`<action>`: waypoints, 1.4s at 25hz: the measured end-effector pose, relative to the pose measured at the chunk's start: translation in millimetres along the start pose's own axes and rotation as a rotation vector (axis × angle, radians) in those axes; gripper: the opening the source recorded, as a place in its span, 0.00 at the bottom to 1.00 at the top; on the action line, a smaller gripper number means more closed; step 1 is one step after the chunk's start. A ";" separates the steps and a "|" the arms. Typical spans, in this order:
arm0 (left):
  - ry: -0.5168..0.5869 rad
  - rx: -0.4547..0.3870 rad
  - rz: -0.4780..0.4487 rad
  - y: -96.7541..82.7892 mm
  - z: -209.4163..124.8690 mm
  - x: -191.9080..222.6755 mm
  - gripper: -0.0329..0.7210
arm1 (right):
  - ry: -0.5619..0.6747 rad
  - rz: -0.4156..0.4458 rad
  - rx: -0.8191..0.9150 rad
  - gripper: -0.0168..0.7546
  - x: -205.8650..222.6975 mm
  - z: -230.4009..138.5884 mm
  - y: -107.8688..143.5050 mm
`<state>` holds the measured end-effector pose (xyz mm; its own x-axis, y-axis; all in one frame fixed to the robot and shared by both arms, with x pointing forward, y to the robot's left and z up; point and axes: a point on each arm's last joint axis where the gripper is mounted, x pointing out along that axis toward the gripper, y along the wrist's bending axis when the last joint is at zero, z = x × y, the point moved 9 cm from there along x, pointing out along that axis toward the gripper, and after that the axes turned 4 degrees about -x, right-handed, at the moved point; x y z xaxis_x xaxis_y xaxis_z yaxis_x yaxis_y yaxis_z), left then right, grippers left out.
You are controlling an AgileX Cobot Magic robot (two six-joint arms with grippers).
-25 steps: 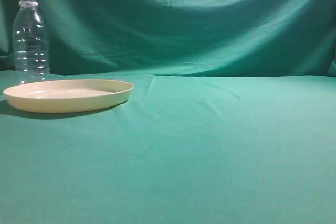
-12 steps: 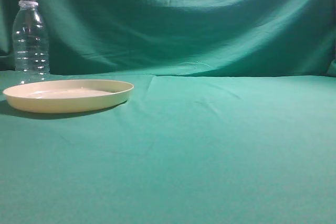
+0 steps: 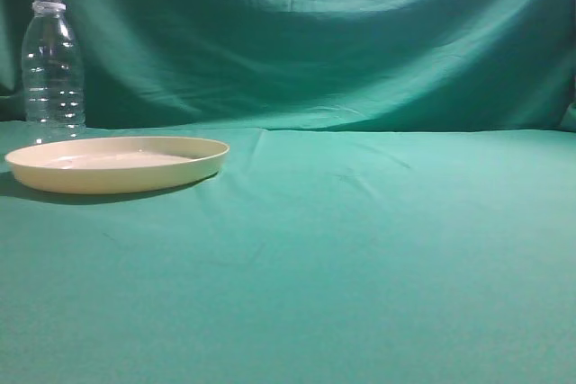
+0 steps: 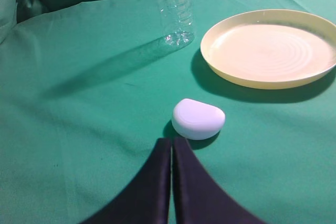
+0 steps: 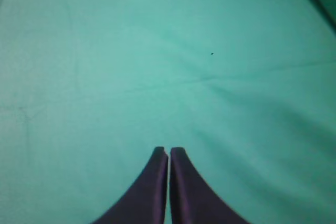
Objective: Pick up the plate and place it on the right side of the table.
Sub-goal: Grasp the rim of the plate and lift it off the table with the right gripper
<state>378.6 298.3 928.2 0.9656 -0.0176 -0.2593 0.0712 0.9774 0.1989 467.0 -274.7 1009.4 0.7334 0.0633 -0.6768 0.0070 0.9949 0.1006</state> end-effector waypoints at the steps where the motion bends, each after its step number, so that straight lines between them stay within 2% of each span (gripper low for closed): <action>1: 0.000 0.000 0.000 0.0 0.0 0.0 0.04 | 0.028 0.032 -0.014 0.02 6.0 0.4 6.9; 4: 0.000 0.000 0.000 0.0 0.0 0.0 0.04 | 0.106 0.158 -0.092 0.02 20.8 6.6 39.2; 7: 0.000 0.000 0.000 0.0 0.0 0.0 0.04 | 0.192 0.245 -0.181 0.02 39.6 8.0 76.3; 10: 0.000 0.000 0.000 0.0 0.0 0.0 0.04 | 0.283 0.286 -0.276 0.02 60.0 7.2 113.9; 16: 0.000 0.000 0.000 0.0 0.0 0.0 0.04 | 0.451 0.300 -0.428 0.02 106.8 11.0 185.8; 22: 0.000 0.000 0.000 0.0 0.0 0.0 0.04 | 0.435 0.352 -0.531 0.02 147.8 25.8 253.0; 27: 0.000 0.000 0.000 0.0 0.0 0.0 0.04 | 0.415 0.380 -0.580 0.02 191.6 24.1 290.2; 31: 0.000 0.000 0.000 0.0 0.0 0.0 0.04 | 0.421 0.378 -0.585 0.33 221.6 17.6 301.9; 33: 0.000 0.000 0.000 0.0 0.0 0.0 0.04 | 0.418 0.379 -0.586 0.55 231.8 15.0 305.5; 35: 0.000 0.000 0.000 0.0 0.0 0.0 0.04 | 0.407 0.381 -0.583 0.72 239.8 13.2 308.4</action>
<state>378.6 298.3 928.2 0.9656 -0.0176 -0.2593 0.0712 0.9774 0.1989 654.0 46.3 887.7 0.3080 0.3187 -0.8964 -0.6322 0.7726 0.0575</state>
